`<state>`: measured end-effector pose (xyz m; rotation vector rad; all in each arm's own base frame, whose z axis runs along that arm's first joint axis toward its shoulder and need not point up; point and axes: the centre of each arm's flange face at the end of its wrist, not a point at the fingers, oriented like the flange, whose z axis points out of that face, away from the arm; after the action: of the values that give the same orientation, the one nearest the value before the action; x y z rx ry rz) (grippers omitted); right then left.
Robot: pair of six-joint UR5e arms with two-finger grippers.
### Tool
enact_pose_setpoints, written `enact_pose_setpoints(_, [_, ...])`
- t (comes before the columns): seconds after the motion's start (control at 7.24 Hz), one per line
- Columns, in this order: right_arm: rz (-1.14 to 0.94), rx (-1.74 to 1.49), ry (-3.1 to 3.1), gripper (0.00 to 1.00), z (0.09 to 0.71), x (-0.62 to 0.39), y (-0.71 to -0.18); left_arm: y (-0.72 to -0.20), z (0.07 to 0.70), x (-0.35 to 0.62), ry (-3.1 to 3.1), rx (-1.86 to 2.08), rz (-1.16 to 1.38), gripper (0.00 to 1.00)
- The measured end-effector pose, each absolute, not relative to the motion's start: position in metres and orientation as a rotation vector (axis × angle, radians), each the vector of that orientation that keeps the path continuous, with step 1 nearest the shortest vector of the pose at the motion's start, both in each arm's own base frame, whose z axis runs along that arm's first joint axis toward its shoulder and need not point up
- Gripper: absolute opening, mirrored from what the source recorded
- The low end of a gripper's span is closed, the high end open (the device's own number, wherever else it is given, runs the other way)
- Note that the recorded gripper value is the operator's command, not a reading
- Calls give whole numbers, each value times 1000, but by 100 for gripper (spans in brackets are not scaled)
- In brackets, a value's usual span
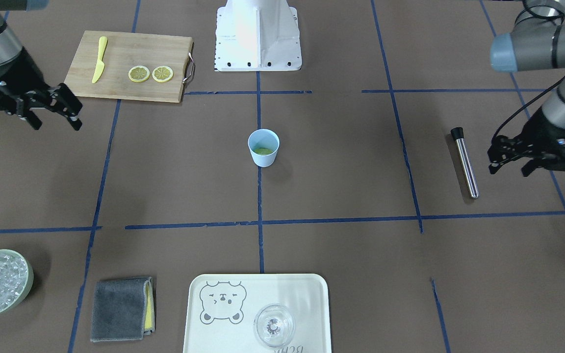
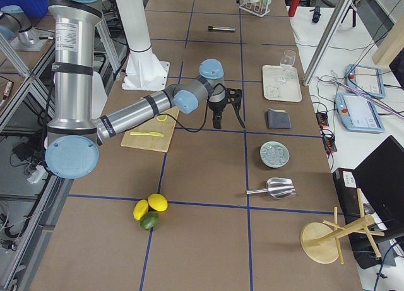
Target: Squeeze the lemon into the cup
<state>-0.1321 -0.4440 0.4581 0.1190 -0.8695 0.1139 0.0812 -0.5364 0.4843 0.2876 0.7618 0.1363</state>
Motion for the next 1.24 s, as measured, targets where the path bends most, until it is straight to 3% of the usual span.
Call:
enact_pose_setpoints(0.55, [-140,115,-784,100,616,20,-451,-519,578,-31,774,301,223,100])
enact_pose_setpoints(0.83, [-193,54,-773,100,614,47,-467,-515,614,-42,771,258,228,100])
enact_pose_setpoints(1.24, [-197,27,-781,100,606,50,-476,-506,600,-38,846,101,140,100])
